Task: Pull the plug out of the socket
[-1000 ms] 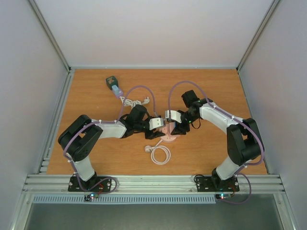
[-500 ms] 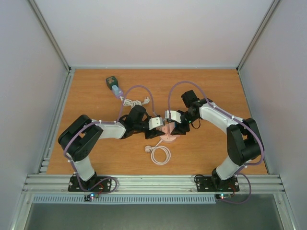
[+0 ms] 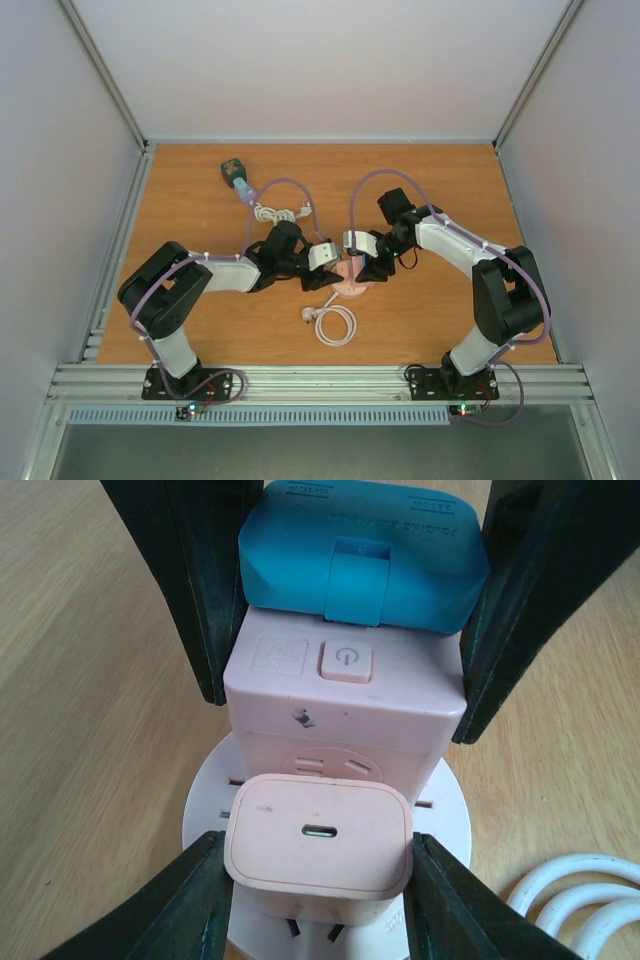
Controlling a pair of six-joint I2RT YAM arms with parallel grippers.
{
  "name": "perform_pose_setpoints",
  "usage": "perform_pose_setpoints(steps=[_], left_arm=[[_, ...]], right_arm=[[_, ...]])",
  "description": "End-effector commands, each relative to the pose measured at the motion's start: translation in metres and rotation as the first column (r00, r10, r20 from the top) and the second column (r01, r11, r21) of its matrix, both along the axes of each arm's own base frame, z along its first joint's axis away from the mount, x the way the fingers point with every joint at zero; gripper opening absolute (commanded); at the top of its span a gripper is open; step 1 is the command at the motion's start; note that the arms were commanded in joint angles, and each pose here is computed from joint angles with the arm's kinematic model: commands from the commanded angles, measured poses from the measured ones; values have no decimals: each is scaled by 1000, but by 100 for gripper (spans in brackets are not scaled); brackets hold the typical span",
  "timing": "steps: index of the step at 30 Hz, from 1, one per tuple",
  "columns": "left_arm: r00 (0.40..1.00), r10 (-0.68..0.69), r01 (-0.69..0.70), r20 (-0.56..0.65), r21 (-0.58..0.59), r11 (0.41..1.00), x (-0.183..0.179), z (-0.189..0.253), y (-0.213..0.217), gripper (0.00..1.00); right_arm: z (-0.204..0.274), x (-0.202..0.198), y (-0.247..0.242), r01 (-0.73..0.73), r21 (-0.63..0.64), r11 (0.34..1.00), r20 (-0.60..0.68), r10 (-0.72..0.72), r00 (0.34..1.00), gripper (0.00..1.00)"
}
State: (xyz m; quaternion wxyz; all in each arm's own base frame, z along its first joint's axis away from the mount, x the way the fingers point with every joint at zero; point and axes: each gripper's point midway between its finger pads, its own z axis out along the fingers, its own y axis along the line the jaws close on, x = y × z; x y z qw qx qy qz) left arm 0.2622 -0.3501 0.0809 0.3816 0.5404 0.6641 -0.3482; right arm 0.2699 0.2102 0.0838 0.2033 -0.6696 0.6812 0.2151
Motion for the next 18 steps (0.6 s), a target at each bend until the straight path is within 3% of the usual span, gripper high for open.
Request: perform_pose_setpoints(steps=[1,4,8,18], left_arm=[[981,-49,82,188,-173,981,-6,65,-12,32],[963,-47,89,264,-151,984,-5,65,-10,32],[960,-41,86,279,-154,984,-1,67,-12,32],[999,-33,25,-24,-279,960,-7,75,-17,29]], right_arm=[[-18,-1,-4,-23,-61,998,-2,22,1000,35],[-19,-2,-4,-22,-63,998,-5,22,1000,34],[-20,-1,-5,-20,-70,997,-3,20,1000,33],[-22,-3,-6,-22,-86,996,0,22,1000,32]])
